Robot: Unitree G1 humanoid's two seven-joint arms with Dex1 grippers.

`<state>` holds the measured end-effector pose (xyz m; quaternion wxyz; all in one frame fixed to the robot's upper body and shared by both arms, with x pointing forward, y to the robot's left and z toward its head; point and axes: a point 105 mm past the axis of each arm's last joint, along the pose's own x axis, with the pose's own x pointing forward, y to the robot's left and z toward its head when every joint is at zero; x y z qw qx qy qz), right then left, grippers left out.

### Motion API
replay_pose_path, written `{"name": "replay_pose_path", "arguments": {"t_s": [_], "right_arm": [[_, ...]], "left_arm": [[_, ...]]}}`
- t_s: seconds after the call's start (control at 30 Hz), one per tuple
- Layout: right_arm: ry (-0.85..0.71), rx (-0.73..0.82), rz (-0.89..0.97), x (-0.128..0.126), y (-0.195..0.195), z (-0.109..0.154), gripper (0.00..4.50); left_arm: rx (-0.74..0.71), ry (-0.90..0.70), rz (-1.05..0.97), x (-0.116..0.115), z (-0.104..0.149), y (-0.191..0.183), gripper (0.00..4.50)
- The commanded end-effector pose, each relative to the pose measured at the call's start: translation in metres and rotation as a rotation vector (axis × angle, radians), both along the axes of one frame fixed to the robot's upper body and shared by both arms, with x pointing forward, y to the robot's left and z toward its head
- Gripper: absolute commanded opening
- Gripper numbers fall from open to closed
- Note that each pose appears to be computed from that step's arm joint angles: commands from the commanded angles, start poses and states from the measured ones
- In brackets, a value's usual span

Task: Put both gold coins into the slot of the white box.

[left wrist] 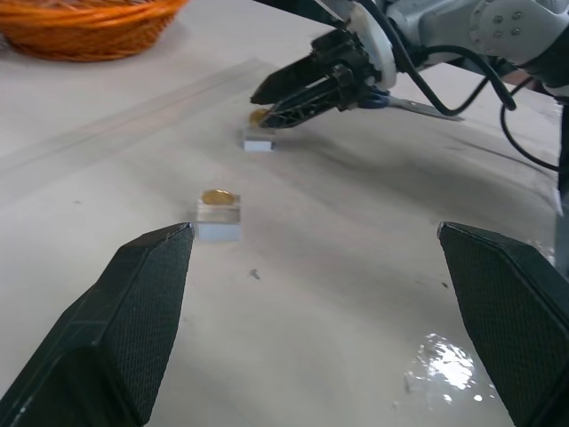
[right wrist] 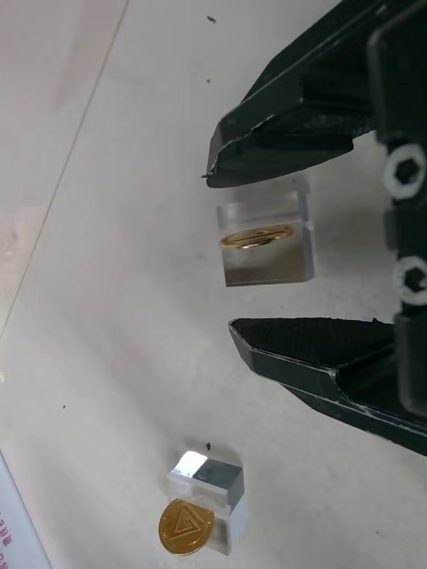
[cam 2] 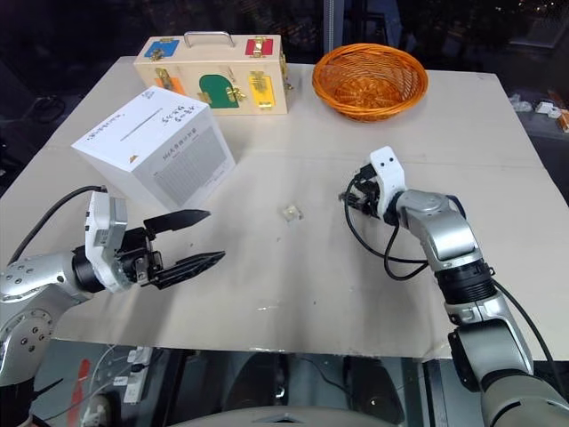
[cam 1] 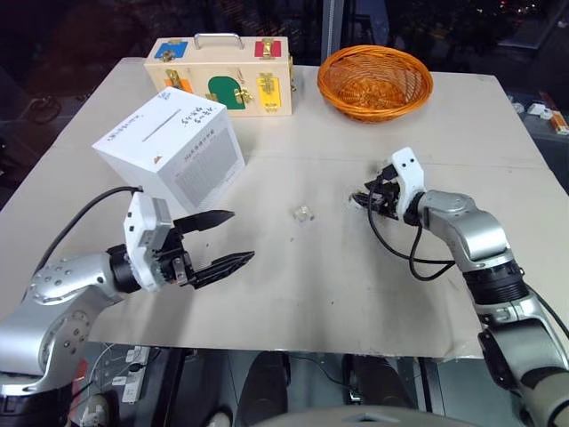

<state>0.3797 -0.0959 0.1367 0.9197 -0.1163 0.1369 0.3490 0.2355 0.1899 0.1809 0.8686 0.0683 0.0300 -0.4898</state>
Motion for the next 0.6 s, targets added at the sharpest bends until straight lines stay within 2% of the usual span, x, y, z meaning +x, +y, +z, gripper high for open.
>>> {"name": "replay_pose_path", "arguments": {"t_s": [0.03, 0.1, 0.43, 0.6], "right_arm": [[-0.052, 0.0, 0.011, 0.003, 0.001, 0.013, 0.9], [-0.052, 0.0, 0.011, 0.003, 0.001, 0.013, 0.07], [-0.048, 0.041, 0.022, -0.004, 0.001, 0.018, 0.07], [0.001, 0.358, 0.135, -0.027, 0.009, 0.061, 0.07]], "left_arm": [[0.008, -0.051, -0.019, -0.007, 0.01, -0.003, 4.5], [0.008, -0.05, -0.017, -0.007, 0.01, -0.003, 4.5], [-0.003, -0.037, -0.035, -0.008, 0.013, -0.008, 4.5], [-0.102, 0.025, -0.059, 0.003, 0.03, -0.019, 4.5]]}}
